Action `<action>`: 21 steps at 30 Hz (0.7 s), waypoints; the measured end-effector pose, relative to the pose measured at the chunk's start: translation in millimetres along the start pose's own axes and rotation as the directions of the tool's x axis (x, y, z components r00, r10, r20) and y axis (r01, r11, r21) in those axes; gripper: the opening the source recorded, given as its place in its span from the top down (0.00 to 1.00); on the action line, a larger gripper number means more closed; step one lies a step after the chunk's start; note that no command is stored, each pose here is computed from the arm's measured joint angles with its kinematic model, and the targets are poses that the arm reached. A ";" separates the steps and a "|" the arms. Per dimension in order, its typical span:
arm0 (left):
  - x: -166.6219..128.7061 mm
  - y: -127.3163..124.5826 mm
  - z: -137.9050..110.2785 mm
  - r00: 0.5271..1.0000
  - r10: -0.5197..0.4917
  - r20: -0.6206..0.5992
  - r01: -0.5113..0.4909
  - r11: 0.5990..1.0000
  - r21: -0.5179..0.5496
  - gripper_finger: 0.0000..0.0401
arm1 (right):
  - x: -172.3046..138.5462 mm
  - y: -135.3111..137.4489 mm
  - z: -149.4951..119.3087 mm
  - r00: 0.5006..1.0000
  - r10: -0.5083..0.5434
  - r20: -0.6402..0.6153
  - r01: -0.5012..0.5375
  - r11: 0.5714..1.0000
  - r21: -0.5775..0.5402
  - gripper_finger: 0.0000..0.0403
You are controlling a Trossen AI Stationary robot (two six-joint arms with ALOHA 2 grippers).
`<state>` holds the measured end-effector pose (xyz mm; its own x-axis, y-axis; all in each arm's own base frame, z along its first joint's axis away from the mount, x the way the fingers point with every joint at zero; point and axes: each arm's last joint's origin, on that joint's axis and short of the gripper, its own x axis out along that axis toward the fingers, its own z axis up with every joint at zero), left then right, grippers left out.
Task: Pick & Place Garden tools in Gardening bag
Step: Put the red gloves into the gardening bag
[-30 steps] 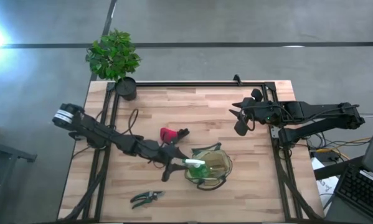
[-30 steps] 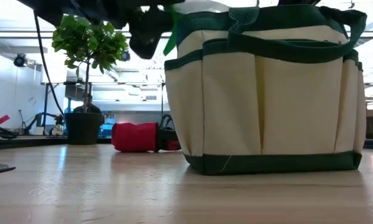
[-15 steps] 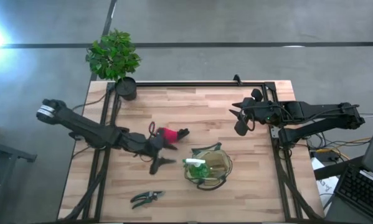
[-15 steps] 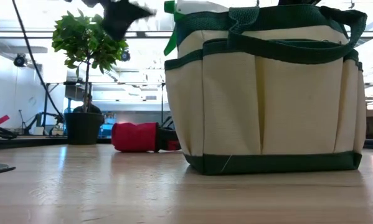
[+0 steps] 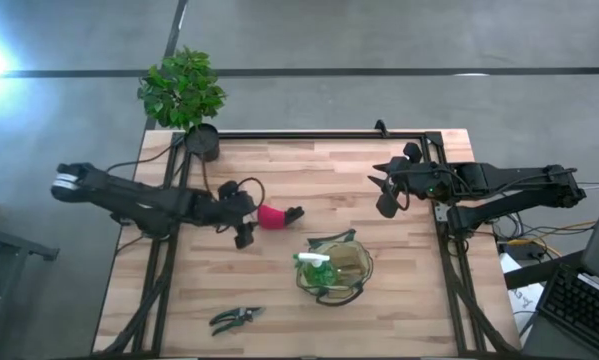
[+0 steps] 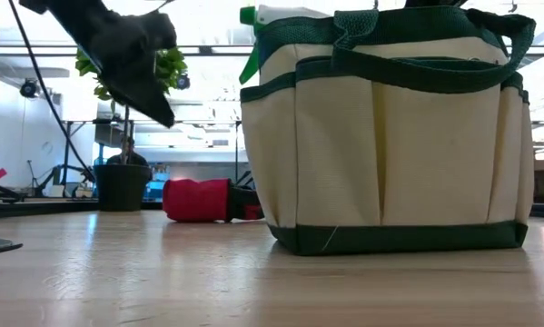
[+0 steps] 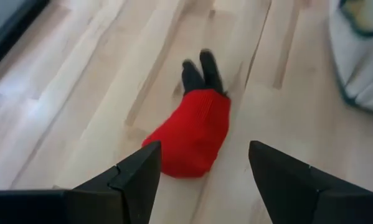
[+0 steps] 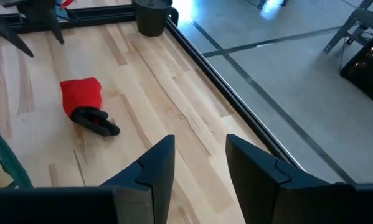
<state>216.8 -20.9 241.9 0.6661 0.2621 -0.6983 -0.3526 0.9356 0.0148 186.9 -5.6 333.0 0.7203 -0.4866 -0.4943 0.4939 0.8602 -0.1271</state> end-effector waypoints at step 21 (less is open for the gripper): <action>69.0 11.2 -9.9 0.960 0.122 -0.252 -0.064 0.971 0.229 0.39 | 0.0 0.0 0.3 1.000 0.000 0.003 0.000 1.000 0.014 0.65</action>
<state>252.3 5.3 186.8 0.4306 0.3065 -0.8489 -0.2340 0.9463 0.2230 187.1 -5.6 333.3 0.7217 -0.4869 -0.4920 0.5006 0.8580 -0.1148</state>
